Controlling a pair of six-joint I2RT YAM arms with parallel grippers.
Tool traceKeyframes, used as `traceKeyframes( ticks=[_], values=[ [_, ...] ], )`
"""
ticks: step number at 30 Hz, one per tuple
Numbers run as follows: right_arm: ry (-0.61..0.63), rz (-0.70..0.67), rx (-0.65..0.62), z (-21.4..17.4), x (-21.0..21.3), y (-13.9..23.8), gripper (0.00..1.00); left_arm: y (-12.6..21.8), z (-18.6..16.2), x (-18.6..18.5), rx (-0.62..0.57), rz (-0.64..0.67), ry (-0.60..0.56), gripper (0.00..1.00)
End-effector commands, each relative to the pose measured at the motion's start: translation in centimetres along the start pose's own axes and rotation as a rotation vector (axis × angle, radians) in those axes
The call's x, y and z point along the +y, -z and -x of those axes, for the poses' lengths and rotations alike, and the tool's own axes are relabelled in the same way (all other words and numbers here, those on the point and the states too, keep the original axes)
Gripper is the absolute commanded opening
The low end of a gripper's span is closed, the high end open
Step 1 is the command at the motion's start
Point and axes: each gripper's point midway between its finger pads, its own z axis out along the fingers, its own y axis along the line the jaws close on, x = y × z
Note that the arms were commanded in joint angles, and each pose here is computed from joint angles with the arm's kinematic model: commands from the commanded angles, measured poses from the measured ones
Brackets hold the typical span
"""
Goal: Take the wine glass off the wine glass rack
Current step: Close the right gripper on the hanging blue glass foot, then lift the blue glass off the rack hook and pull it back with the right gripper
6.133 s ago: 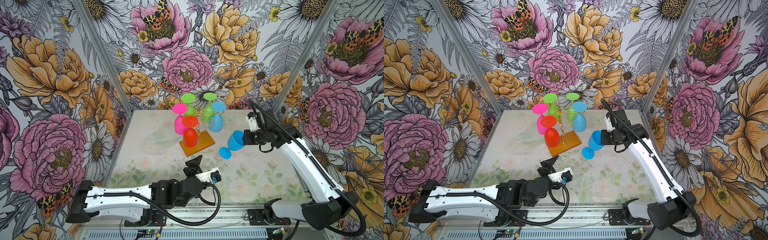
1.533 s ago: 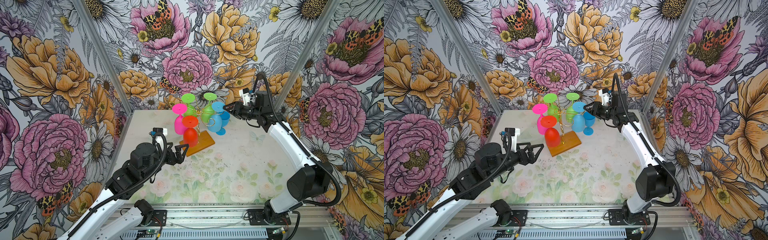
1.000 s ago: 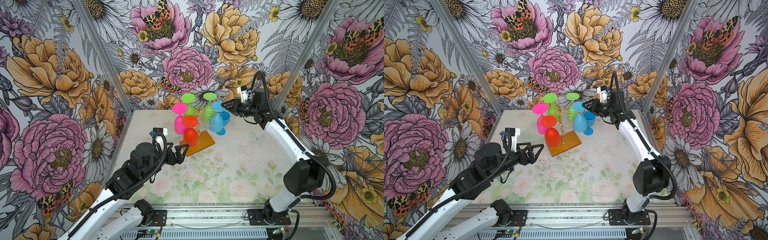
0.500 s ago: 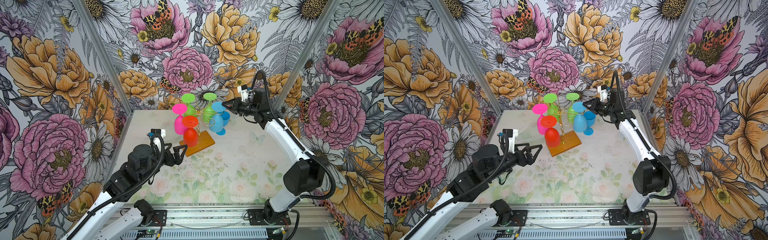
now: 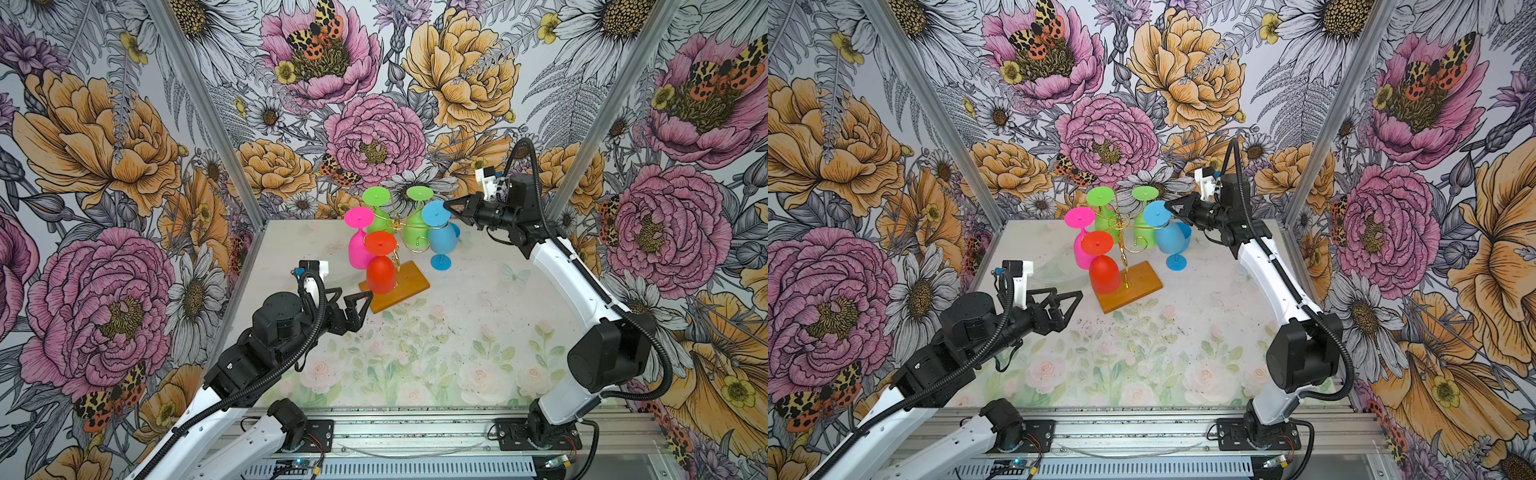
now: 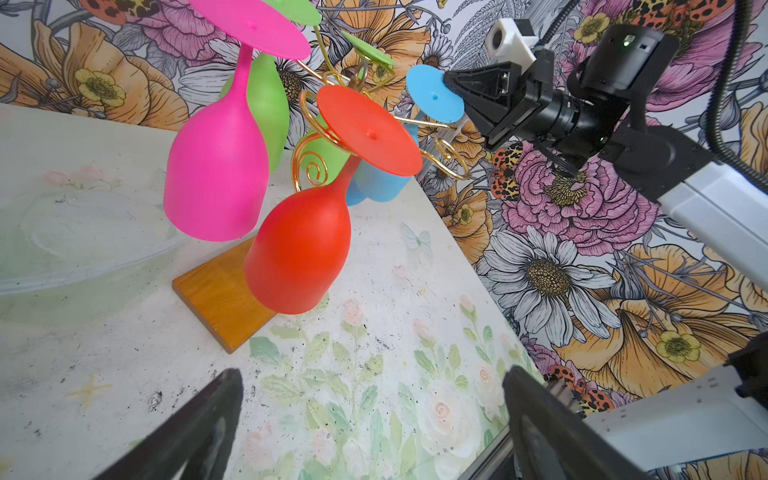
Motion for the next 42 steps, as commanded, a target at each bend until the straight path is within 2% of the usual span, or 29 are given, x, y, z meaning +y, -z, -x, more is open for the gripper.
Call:
traceKeyframes(
  ticks=[1,25,42],
  values=[
    [0.026,0.041,-0.029,0.5,1.7,1.2,0.01,0.1,-0.3,0.3,0.002,0.006,0.008,0.99],
    [0.008,0.1,-0.052,-1.3,3.4,3.5,0.0,0.1,-0.2,0.4,0.001,0.008,0.014,0.99],
    [-0.001,0.167,-0.015,-1.3,4.3,0.6,0.0,1.0,0.0,0.3,-0.024,-0.004,0.027,0.99]
  ],
)
